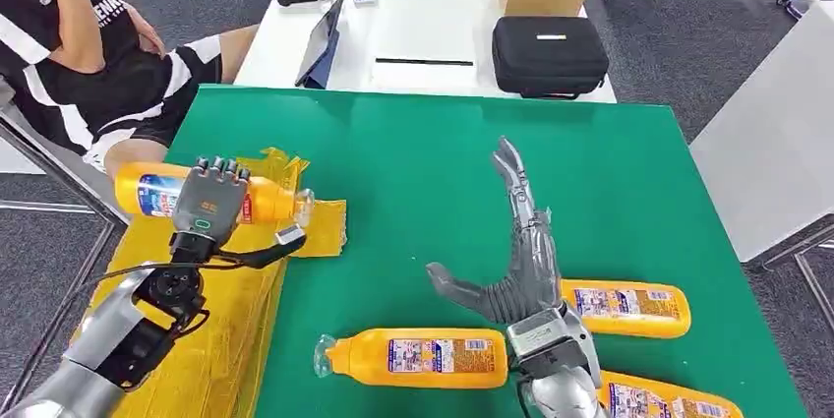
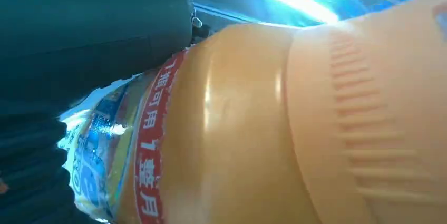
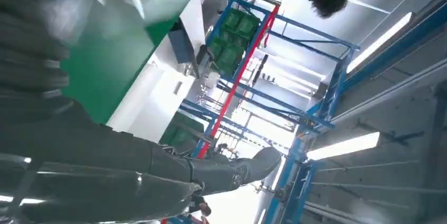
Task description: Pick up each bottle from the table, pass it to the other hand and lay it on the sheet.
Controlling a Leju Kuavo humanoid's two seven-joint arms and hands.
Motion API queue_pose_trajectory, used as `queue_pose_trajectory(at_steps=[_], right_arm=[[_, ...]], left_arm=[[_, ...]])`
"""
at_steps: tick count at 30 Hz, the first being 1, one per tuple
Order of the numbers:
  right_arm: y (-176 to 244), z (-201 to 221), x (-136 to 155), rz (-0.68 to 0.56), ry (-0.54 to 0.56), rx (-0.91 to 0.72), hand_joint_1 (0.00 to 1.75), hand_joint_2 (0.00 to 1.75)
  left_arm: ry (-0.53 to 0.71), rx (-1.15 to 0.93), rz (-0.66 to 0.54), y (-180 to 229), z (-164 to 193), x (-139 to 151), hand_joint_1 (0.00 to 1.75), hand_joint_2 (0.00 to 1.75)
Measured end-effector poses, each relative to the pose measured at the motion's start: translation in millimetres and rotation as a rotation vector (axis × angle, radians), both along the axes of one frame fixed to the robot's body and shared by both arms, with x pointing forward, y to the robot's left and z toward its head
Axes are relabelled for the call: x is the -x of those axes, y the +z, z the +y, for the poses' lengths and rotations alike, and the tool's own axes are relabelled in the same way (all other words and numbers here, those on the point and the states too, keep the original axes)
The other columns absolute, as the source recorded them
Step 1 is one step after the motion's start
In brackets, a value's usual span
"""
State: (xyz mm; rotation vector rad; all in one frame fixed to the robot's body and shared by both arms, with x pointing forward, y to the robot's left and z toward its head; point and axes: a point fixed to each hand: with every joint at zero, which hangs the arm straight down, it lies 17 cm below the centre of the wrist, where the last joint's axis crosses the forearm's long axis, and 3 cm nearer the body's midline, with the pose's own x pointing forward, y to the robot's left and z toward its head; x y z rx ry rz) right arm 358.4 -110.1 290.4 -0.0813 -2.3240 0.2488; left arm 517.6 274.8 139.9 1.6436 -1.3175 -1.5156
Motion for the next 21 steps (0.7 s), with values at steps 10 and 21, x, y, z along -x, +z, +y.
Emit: queue_pose_trajectory(at_steps=[10, 21], right_arm=[[1, -4, -2, 0.009, -0.008, -0.002, 0.00, 1.75], [2, -3, -3, 0.011, -0.008, -0.008, 0.00, 1.75]], left_arm=[[-0.012, -0.035, 0.114, -44, 25, 1, 1.75, 1.75], [0.002, -0.006, 0.145, -60, 28, 5, 1.75, 1.75]])
